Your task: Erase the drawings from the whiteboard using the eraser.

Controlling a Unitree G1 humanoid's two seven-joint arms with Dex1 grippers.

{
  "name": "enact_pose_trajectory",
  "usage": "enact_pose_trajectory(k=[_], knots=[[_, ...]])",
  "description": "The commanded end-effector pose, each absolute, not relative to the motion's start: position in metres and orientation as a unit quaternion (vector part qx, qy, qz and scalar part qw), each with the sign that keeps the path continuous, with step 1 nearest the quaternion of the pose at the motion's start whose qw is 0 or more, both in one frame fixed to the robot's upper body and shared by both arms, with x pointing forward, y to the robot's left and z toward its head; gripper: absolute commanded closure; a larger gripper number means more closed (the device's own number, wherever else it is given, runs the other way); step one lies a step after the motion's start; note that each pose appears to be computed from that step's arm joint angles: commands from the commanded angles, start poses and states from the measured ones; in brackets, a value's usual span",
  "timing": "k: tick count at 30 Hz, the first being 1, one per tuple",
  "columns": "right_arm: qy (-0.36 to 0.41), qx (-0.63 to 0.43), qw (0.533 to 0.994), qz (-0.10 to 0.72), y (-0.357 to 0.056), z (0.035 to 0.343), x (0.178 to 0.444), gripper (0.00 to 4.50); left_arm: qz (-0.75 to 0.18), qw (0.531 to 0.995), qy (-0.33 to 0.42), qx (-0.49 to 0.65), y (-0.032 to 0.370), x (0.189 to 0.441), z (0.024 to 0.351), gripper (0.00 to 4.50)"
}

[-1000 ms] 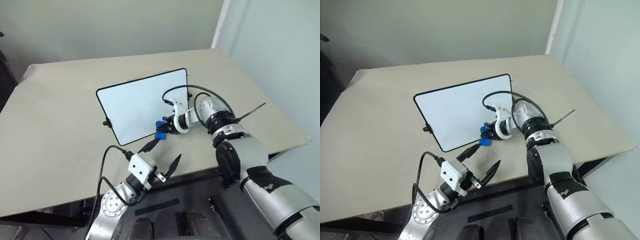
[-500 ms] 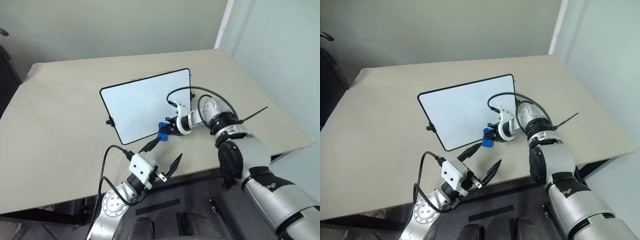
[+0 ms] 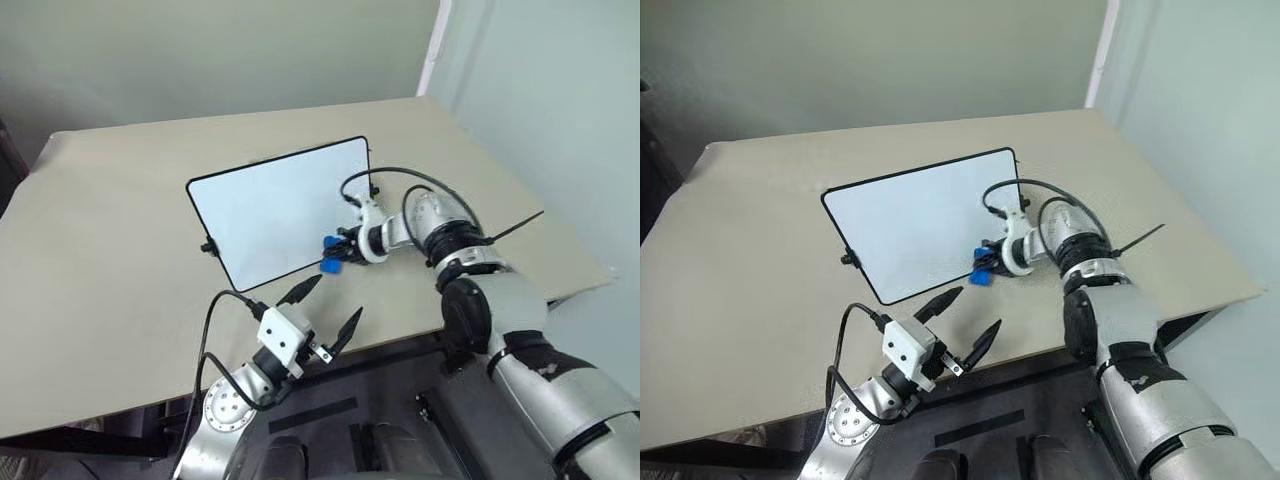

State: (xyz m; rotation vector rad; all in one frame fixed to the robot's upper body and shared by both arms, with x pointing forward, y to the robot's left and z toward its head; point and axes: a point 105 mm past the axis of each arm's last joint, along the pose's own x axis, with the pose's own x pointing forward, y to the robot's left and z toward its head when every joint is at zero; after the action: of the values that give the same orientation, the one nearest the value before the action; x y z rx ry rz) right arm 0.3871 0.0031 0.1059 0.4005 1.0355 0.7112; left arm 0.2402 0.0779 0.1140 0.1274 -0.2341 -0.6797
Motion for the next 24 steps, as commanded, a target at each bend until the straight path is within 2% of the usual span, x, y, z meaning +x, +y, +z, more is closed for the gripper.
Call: enact_pose_trajectory(k=[1, 5, 17, 24], knots=[[0.479, 0.18, 0.775, 0.372, 0.027, 0.115, 0.377, 3.34, -0.334, 0.931, -0.134, 0.064, 0.076, 0.239, 0.122, 0.0], [0.481, 0.18, 0.769, 0.38, 0.038, 0.113, 0.372, 3.34, -0.333, 0.931, -0.134, 0.064, 0.076, 0.239, 0.122, 0.0], [0.414, 0.22, 0.83, 0.302, -0.025, 0.131, 0.415, 3.34, -0.328, 0.932, -0.136, 0.067, 0.079, 0.239, 0.124, 0.0], [0.401, 0.208, 0.838, 0.307, -0.035, 0.143, 0.418, 3.34, -0.331, 0.931, -0.137, 0.071, 0.08, 0.24, 0.125, 0.0]])
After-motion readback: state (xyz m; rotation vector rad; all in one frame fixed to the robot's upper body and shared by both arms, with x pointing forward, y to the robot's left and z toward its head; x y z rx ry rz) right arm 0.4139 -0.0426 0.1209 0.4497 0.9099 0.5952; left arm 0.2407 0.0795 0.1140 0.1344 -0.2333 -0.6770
